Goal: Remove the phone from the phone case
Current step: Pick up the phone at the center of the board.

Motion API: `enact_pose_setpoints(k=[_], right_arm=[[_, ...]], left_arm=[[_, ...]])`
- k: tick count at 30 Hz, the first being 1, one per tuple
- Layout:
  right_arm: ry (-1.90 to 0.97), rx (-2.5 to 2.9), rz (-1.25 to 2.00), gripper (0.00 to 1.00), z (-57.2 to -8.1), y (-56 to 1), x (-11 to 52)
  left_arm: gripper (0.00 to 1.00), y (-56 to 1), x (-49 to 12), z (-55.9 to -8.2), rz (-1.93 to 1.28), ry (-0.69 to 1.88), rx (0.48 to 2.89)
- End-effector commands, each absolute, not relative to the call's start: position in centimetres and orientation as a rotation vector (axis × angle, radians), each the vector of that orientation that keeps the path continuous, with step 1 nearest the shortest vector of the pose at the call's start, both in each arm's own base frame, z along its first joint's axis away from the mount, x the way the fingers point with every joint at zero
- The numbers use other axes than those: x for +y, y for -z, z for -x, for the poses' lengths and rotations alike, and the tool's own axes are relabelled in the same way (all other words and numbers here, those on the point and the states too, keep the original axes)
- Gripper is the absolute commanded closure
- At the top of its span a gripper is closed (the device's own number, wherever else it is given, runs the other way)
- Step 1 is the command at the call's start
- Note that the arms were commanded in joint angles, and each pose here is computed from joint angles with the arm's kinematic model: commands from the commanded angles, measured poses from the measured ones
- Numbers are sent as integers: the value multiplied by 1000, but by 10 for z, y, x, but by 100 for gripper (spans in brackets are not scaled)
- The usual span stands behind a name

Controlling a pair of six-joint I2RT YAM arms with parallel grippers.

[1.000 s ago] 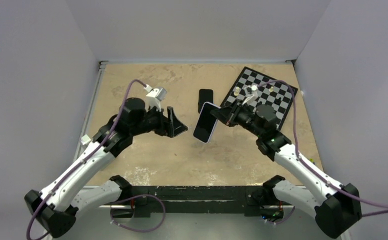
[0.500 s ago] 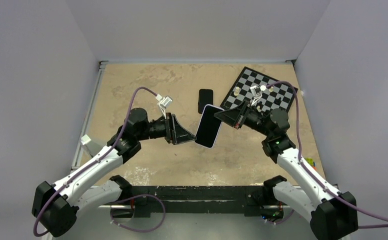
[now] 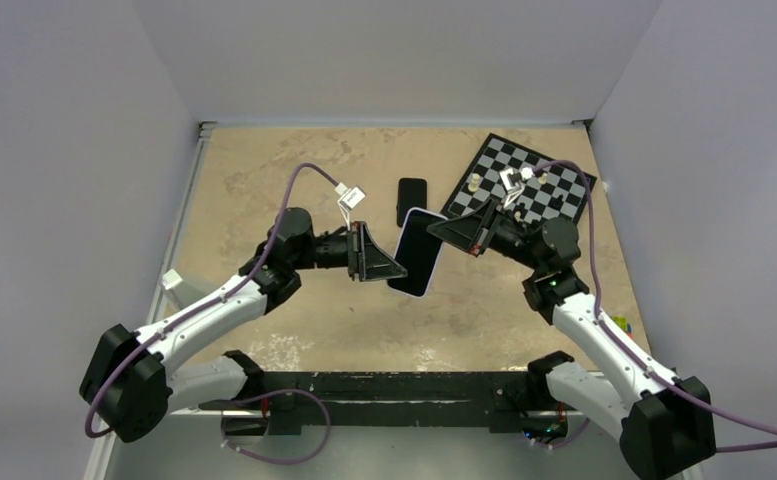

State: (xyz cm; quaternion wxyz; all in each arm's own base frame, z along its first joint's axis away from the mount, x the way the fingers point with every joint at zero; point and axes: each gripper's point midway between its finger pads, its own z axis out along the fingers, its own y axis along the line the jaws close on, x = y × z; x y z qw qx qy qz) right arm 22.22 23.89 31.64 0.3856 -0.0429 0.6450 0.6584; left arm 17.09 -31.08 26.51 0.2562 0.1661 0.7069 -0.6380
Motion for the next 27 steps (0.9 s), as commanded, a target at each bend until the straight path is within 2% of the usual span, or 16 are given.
enact_pose_setpoints(k=[1,3,4,5,7,10,12,15,17,22,27], right_arm=[[-1654,1477,190,100,-221,-359,237],[-1634,1482,208,100,-223,-356,238],[-1624,1476,230,95,-222,-355,238],[-1601,1465,266,83,-221,-354,238],[-1517,1532,295,67,-226,-342,240],[-1501,1571,384,55,-223,-334,245],[-1532,1587,415,56,-222,-332,250],[-1560,1578,432,65,-220,-335,252],[-1587,1566,445,67,-216,-337,253],[-1637,1570,512,60,-205,-332,256],[-1666,1543,510,82,-199,-336,255]], left_arm=[[73,-293,-320,-167,-548,1820,1793],[84,-295,-322,-165,-562,1847,1774],[91,-298,-322,-164,-573,1855,1765],[98,-299,-322,-163,-588,1858,1764],[100,-303,-320,-160,-633,1848,1745],[100,-311,-316,-150,-726,1837,1694],[100,-313,-315,-147,-769,1822,1686],[100,-314,-313,-145,-810,1811,1694],[100,-317,-312,-145,-821,1812,1686],[100,-324,-309,-150,-819,1807,1672],[100,-323,-310,-153,-803,1814,1687]])
